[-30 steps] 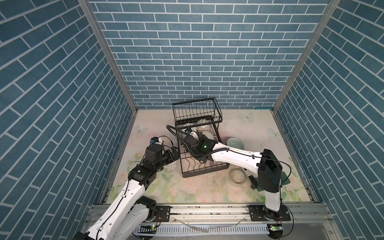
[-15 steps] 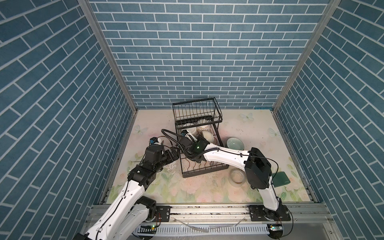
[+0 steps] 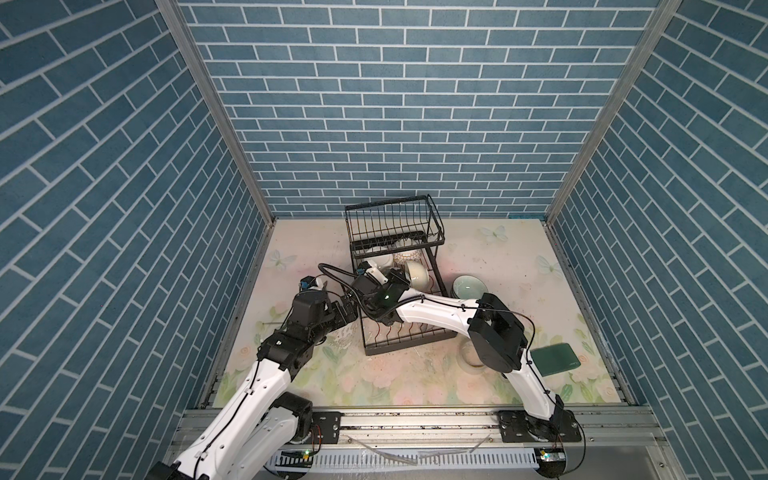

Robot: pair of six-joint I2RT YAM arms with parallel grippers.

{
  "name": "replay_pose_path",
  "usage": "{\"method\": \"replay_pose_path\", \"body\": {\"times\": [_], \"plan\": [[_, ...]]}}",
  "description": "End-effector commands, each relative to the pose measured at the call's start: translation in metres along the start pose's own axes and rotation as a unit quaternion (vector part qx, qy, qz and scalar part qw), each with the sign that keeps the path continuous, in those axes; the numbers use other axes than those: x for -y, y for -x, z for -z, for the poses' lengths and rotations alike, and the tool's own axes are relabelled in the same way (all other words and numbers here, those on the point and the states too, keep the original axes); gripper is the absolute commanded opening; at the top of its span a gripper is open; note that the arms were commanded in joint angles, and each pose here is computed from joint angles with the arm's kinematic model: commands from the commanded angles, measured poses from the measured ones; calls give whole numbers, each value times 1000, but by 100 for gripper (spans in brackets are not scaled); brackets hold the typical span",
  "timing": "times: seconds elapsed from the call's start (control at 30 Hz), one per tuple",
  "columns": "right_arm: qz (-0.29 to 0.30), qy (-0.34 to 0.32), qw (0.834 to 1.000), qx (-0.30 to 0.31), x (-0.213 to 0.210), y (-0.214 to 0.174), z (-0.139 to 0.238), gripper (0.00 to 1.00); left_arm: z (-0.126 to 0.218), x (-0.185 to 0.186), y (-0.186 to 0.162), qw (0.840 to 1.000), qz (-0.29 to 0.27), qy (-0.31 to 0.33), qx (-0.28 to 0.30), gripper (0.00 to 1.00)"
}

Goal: Load the bowls into the dish rack

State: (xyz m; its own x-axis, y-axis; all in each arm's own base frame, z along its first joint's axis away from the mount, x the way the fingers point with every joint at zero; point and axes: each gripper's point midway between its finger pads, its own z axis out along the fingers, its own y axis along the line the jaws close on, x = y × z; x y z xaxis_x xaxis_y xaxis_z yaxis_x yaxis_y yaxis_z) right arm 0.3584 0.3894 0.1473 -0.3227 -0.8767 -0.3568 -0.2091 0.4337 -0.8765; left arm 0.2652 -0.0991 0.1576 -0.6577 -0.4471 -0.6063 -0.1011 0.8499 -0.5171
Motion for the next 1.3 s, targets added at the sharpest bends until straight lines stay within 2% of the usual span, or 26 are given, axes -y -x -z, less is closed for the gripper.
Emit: {"method": "replay_pose_path", "body": {"times": [0.0,0.9,1.27], "plan": [[-5,-51,999,9,20,20,2,0,-1,-3,-2,1000,-8,4,-1,100],[38,-123,992,15,14,31,-15,0,-2,-4,-2,1000,-17,7,-1,100],[63,-124,990,0,7,12,-17,0,-2,-5,-4,1000,-16,7,-3,100]]}}
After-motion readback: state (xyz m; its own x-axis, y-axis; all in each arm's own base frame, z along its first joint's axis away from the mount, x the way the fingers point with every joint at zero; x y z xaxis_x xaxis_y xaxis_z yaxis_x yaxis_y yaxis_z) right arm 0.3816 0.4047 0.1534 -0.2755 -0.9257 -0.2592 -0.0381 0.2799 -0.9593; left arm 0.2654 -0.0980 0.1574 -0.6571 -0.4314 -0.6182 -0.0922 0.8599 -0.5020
